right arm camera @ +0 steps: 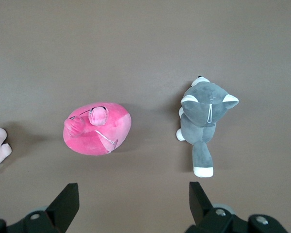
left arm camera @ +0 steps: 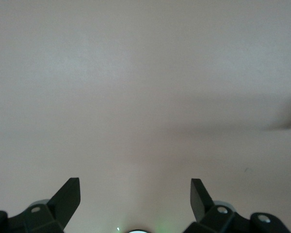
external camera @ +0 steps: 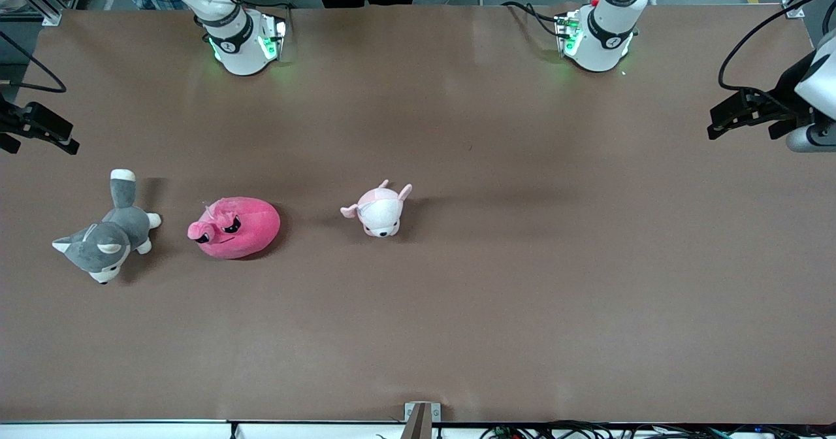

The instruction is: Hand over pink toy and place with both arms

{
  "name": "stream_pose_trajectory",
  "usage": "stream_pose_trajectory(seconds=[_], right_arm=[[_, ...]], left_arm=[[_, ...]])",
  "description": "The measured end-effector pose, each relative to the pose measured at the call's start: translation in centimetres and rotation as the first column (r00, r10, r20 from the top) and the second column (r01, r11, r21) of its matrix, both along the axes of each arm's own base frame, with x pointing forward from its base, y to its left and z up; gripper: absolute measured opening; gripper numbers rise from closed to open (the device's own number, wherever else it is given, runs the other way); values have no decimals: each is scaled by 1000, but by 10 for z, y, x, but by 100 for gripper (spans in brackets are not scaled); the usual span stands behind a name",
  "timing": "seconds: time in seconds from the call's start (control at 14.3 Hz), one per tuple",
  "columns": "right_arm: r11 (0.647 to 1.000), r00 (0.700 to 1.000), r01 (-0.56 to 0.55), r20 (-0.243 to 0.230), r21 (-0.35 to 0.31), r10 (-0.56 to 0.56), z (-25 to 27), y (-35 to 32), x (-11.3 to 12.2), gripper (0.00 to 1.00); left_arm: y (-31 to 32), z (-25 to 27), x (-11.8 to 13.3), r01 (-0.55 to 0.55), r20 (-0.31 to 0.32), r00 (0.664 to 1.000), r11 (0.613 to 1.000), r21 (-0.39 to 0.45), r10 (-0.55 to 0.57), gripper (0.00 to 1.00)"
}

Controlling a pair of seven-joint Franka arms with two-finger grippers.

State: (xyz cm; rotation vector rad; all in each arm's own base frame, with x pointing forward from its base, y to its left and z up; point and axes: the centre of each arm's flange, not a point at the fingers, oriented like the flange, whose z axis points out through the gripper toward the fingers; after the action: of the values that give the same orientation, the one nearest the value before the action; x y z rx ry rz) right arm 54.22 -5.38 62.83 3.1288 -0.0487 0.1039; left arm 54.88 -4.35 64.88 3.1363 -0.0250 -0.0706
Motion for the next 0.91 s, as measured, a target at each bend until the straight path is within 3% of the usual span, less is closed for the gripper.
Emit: stream_pose_trajectory(seconds=[0.91], right_arm=[[1000, 1000, 0, -3, -10, 0, -1, -1, 0, 100]], left_arm=[[-39, -1, -11, 55, -40, 998, 998, 2, -55, 100]])
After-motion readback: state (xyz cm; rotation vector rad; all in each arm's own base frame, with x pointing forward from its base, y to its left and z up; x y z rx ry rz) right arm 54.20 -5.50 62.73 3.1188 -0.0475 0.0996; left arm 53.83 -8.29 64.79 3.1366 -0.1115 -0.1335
